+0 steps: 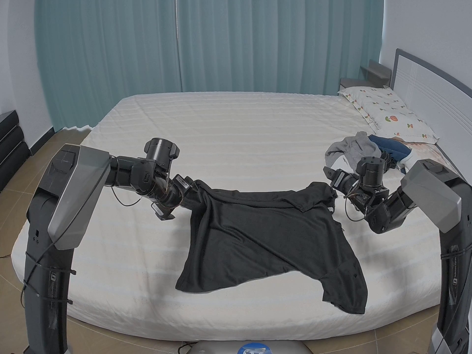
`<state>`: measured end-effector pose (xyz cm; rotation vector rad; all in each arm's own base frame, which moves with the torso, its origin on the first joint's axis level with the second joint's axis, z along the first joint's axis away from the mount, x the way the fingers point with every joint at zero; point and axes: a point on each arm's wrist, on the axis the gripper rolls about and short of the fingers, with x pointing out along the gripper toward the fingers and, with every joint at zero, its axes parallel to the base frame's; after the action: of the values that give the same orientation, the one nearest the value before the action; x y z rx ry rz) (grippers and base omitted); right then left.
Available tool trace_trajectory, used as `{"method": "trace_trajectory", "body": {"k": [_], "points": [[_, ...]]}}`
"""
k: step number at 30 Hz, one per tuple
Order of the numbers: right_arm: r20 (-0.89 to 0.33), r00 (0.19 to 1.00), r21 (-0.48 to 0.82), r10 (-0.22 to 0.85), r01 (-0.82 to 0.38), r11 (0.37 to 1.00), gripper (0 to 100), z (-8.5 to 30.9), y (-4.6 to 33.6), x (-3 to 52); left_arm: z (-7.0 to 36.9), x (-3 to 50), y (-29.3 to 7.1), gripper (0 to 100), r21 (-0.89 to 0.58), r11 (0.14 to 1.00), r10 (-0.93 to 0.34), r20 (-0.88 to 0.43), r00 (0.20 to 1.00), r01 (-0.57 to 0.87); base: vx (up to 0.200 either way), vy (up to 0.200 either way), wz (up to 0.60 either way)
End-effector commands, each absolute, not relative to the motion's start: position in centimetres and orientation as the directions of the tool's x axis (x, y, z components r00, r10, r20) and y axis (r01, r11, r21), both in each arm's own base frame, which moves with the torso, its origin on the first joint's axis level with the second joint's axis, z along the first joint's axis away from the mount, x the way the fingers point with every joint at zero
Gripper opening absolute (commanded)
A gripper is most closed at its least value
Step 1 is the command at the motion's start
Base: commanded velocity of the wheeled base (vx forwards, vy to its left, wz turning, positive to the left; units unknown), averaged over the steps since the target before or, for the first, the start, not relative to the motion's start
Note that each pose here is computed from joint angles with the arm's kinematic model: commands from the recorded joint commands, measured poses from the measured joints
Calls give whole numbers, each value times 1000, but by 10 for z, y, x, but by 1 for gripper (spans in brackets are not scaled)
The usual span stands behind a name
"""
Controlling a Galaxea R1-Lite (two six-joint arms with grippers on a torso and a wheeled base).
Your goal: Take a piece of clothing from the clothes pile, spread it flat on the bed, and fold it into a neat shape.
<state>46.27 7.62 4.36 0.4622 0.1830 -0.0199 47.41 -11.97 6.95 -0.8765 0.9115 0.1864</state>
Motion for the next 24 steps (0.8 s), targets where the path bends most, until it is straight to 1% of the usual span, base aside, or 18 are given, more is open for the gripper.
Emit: {"method": "trace_trajectory", "body": {"k": [1, 3, 4, 5, 6, 7, 9, 10, 11, 13, 16, 17, 18, 19, 20, 22, 24], "points": [[-243, 967, 536, 83, 62, 842, 100, 72, 56, 394, 94, 426, -108, 100, -628, 636, -301, -737, 605, -448, 0, 0, 0], [-261, 960, 591, 102, 75, 803, 100, 75, 51, 374, 89, 411, -107, 100, -634, 641, -300, -727, 618, -434, 0, 0, 0], [-268, 957, 601, 108, 78, 796, 100, 75, 50, 370, 88, 407, -107, 100, -636, 641, -302, -723, 621, -430, 0, 0, 0], [-302, 945, 620, 128, 92, 779, 100, 72, 48, 356, 88, 395, -104, 100, -657, 633, -318, -702, 637, -409, 0, 0, 0], [-302, 945, 620, 128, 92, 779, 100, 72, 48, 356, 88, 395, -104, 100, -657, 633, -318, -702, 637, -409, 0, 0, 0], [-340, 929, 632, 150, 107, 768, 100, 66, 43, 341, 86, 381, -100, 100, -683, 621, -328, -671, 665, -384, 0, 0, 0], [-381, 910, 633, 167, 125, 764, 100, 59, 40, 328, 79, 367, -97, 100, -690, 621, -331, -661, 673, -372, 0, 0, 0], [-383, 909, 633, 165, 128, 764, 100, 58, 40, 327, 79, 366, -98, 100, -691, 621, -332, -660, 674, -370, 0, 0, 0], [-424, 890, 631, 168, 157, 760, 100, 50, 37, 314, 73, 353, -98, 100, -688, 625, -337, -664, 668, -368, 0, 0, 0], [-456, 871, 638, 180, 179, 749, 100, 43, 35, 303, 66, 338, -99, 100, -680, 629, -343, -677, 651, -376, 0, 0, 0], [-484, 852, 674, 202, 215, 707, 100, 32, 29, 293, 58, 326, -97, 100, -678, 628, -345, -681, 646, -380, 0, 0, 0], [-492, 841, 704, 225, 232, 671, 100, 25, 25, 292, 54, 325, -96, 100, -692, 622, -349, -663, 662, -366, 0, 0, 0], [-491, 841, 708, 225, 235, 666, 100, 24, 24, 292, 54, 325, -96, 100, -696, 620, -349, -659, 666, -363, -200, 0, 0], [-494, 833, 738, 249, 250, 627, 100, 15, 20, 293, 49, 324, -95, 100, -709, 611, -352, -641, 682, -351, -200, 0, 0], [-491, 832, 755, 258, 259, 603, 100, 8, 18, 294, 43, 323, -95, 100, -721, 598, -354, -630, 691, -351, -200, 0, 0], [-489, 834, 762, 256, 266, 590, 100, 0, 15, 292, 37, 322, -96, 100, -734, 586, -359, -615, 702, -344, -200, 0, 0], [-490, 833, 763, 258, 267, 588, 100, -9, 15, 289, 29, 321, -101, 100, -732, 594, -365, -615, 699, -333, -200, 0, 0]]}}
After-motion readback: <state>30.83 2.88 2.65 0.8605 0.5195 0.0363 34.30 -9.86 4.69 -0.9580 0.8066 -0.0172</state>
